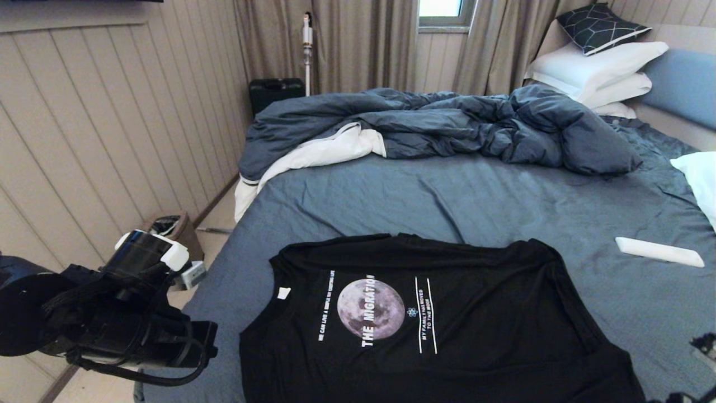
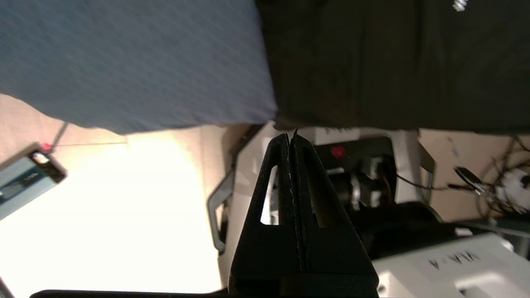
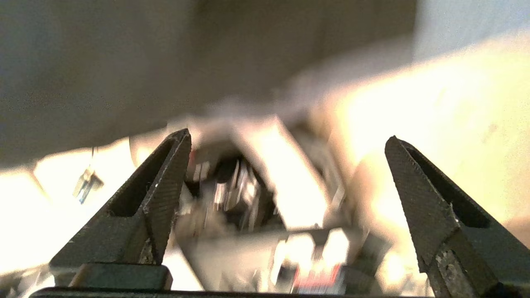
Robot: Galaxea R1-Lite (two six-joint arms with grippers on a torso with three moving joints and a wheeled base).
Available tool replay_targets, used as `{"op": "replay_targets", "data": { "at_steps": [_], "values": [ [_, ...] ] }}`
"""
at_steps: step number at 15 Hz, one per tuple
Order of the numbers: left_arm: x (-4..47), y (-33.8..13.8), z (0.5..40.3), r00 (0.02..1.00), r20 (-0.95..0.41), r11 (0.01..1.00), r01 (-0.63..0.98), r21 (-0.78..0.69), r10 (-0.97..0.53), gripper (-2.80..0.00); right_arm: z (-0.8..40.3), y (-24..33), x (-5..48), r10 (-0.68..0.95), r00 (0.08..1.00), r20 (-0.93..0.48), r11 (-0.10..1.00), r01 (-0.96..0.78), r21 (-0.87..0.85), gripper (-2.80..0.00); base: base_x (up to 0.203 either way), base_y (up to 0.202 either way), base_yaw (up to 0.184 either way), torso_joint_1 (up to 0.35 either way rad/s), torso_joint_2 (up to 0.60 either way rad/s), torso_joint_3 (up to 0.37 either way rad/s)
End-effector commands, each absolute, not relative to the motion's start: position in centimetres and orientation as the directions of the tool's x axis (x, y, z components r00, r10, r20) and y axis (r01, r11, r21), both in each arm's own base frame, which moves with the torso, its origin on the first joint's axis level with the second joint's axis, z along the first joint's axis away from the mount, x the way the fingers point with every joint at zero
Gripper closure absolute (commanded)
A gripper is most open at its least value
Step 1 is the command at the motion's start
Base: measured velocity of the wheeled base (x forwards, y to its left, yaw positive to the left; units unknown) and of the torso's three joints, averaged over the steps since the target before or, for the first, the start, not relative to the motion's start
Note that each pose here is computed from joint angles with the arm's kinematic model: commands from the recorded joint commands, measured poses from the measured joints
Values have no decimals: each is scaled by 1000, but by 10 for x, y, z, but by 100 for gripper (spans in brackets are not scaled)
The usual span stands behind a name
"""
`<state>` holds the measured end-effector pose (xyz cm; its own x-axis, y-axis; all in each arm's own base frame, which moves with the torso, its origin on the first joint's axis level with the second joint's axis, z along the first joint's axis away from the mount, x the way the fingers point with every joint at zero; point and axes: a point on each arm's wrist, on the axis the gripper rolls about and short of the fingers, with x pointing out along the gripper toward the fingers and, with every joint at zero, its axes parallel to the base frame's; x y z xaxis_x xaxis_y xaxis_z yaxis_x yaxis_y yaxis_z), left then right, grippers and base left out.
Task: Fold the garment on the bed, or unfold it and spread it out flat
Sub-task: Fold the black T-shirt
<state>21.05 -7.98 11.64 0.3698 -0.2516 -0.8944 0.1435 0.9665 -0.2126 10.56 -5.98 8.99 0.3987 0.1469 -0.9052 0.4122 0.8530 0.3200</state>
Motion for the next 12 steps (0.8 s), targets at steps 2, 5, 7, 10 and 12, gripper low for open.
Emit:
{"op": "replay_targets", "data": {
  "at_steps": [2, 5, 7, 10, 12],
  "values": [
    [202, -77, 120, 370, -885, 958, 147, -245, -283, 0, 68, -23, 48, 169, 429, -887, 842, 406, 356, -280, 0, 0, 0, 0, 0, 0],
    [201, -77, 120, 370, -885, 958, 147, -246, -284, 0, 51, -19, 43, 213, 476, -853, 849, 342, 403, -280, 0, 0, 0, 0, 0, 0],
    [202, -78, 121, 373, -883, 958, 147, -245, -283, 0, 47, -31, 60, 221, 492, -842, 853, 322, 412, -280, 0, 0, 0, 0, 0, 0],
    [208, -80, 123, 383, -878, 957, 152, -247, -288, 0, 45, -48, 85, 209, 591, -779, 883, 228, 410, -280, 0, 0, 0, 0, 0, 0],
    [210, -81, 123, 381, -879, 957, 153, -247, -288, 0, 41, -52, 93, 231, 598, -767, 895, 179, 409, -280, 0, 0, 0, 0, 0, 0]
  ]
}}
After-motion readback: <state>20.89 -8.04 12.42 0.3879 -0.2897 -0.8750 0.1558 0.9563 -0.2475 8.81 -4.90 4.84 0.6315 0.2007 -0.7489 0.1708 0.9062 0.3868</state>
